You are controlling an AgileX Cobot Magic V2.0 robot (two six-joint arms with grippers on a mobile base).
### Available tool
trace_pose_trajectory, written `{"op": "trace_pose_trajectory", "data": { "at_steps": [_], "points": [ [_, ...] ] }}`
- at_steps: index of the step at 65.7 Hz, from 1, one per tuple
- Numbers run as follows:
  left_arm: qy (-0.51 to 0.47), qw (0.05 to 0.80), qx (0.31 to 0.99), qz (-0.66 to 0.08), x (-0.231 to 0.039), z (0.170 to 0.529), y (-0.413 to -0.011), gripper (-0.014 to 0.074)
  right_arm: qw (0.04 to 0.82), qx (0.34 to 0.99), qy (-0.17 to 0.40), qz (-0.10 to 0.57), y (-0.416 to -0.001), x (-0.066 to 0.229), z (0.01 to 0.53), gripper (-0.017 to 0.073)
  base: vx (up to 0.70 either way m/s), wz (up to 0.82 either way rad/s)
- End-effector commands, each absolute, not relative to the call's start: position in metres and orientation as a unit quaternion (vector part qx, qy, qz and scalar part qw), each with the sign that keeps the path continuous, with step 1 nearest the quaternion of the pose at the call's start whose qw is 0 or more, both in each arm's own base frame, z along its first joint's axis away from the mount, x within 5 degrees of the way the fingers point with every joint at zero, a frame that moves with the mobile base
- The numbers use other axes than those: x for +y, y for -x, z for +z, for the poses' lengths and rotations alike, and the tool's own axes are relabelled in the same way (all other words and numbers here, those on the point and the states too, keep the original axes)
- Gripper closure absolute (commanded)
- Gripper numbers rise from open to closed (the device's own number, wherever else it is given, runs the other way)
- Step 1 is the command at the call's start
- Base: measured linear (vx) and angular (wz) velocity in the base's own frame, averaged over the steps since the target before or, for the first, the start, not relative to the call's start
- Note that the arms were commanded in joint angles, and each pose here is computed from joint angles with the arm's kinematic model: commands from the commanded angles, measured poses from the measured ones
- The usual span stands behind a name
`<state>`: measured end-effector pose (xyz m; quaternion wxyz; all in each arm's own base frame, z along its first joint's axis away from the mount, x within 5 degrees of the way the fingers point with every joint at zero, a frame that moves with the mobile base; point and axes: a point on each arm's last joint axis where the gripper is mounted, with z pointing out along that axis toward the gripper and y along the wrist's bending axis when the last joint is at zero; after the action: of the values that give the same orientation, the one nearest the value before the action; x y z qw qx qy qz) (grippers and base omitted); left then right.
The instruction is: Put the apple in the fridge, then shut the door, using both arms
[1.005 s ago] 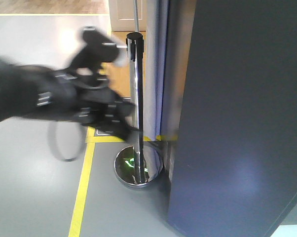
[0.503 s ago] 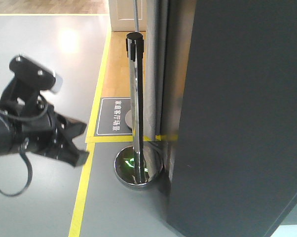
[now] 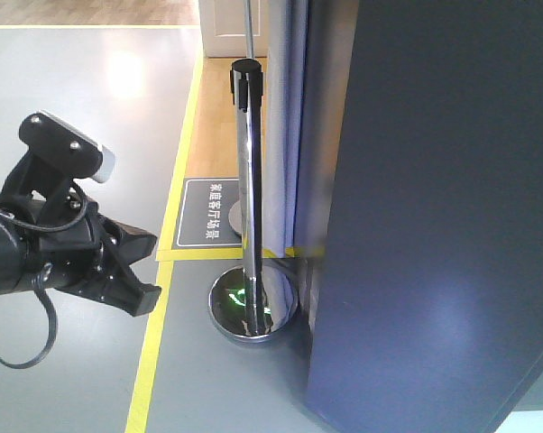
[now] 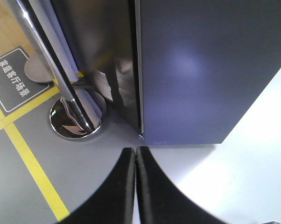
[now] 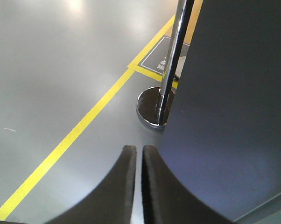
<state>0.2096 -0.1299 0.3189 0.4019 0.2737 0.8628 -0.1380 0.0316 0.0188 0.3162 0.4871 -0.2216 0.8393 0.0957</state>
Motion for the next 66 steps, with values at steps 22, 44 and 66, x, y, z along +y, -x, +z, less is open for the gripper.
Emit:
{"op": "trace_pose_trajectory", "data": {
  "at_steps": [22, 44, 66],
  "points": [
    [-0.257, 0.444, 0.845, -0.151, -0.129, 0.337, -0.21, 0.0599, 0.515, 0.83, 0.182, 0.113, -0.085, 0.039, 0.331, 0.0568, 0.0, 0.0],
    [-0.257, 0.444, 0.845, -0.151, -0.129, 0.337, -0.21, 0.0599, 0.478, 0.868, 0.126, 0.04, -0.15, 0.04, 0.311, 0.0563, 0.0, 0.0],
    [-0.257, 0.444, 0.845, -0.151, -0.129, 0.337, -0.21, 0.0599, 0.506, 0.862, 0.028, -0.021, -0.189, 0.003, 0.326, 0.0561, 0.0, 0.0]
  ]
}}
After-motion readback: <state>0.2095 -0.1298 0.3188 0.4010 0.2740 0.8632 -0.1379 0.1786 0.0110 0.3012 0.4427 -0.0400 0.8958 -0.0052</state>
